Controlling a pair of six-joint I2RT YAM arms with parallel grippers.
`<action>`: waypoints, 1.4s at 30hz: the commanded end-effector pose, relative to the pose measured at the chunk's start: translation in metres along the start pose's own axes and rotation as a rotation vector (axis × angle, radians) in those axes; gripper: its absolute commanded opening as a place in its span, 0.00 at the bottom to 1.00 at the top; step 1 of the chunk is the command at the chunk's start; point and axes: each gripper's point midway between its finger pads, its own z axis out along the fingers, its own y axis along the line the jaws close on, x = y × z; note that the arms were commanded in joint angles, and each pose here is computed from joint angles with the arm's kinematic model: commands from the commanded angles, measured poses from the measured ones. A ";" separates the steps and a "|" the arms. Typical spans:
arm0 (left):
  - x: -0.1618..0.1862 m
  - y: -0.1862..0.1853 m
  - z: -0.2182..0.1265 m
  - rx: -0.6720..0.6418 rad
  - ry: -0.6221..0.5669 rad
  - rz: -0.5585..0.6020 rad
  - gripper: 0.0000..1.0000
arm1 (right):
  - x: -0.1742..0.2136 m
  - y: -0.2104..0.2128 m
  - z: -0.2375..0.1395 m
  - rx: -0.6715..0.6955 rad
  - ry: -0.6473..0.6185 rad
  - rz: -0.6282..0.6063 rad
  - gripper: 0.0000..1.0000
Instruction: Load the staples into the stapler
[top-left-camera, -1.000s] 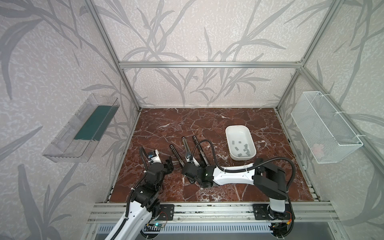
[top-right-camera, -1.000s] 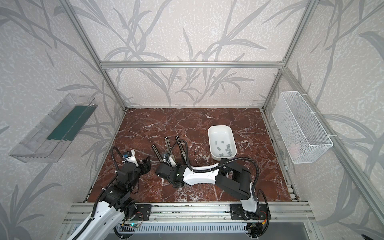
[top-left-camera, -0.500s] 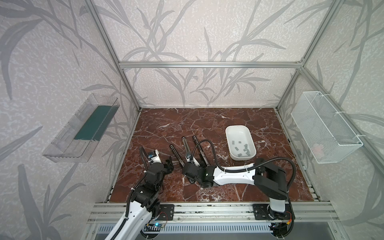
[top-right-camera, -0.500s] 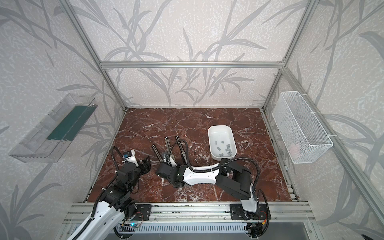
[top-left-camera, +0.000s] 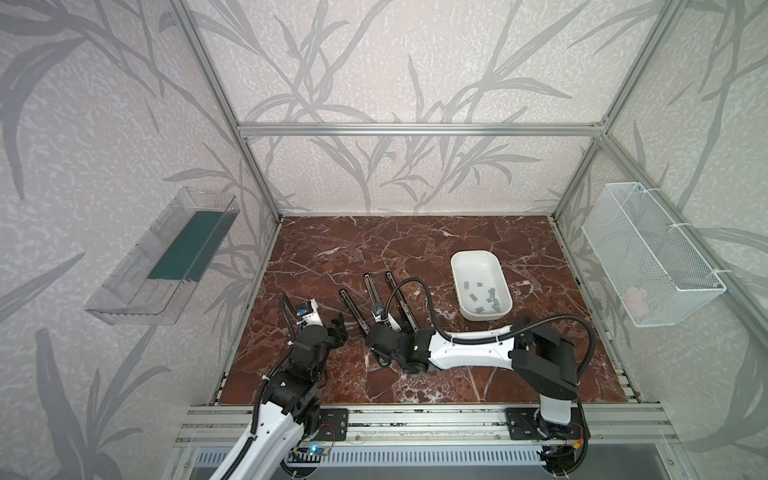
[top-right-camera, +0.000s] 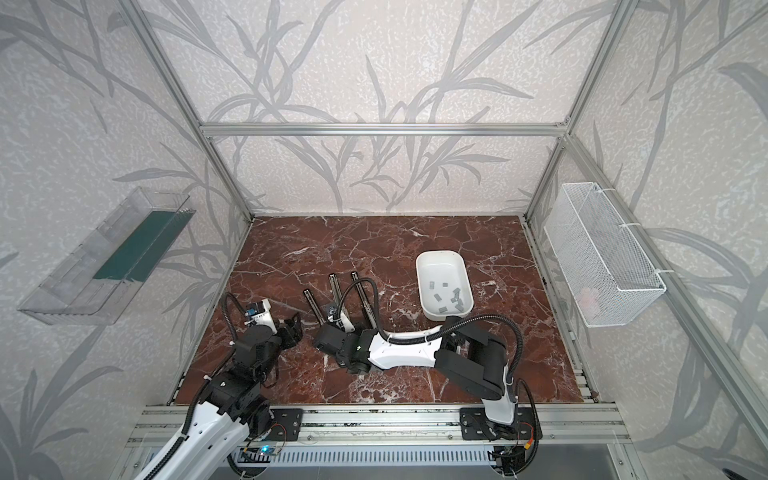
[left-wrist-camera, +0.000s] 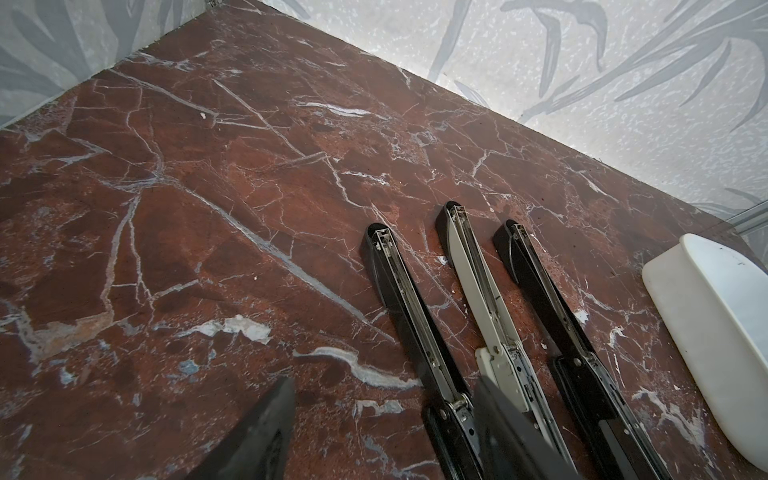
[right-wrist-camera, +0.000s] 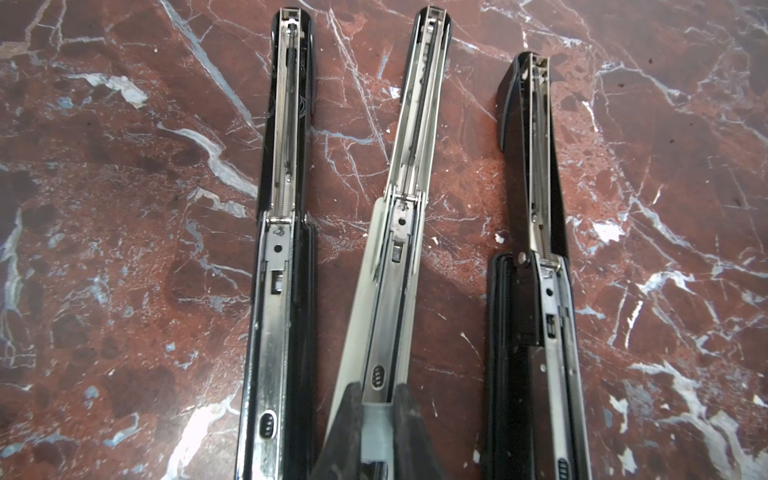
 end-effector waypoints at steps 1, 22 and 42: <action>-0.005 0.000 0.000 -0.004 -0.015 -0.022 0.69 | 0.001 -0.002 0.003 0.003 0.001 0.011 0.05; -0.004 0.000 0.000 0.000 -0.013 -0.020 0.69 | 0.006 -0.001 0.008 0.005 0.018 0.011 0.05; -0.004 -0.001 0.001 0.003 -0.012 -0.019 0.69 | 0.034 -0.006 0.008 -0.003 0.101 0.064 0.03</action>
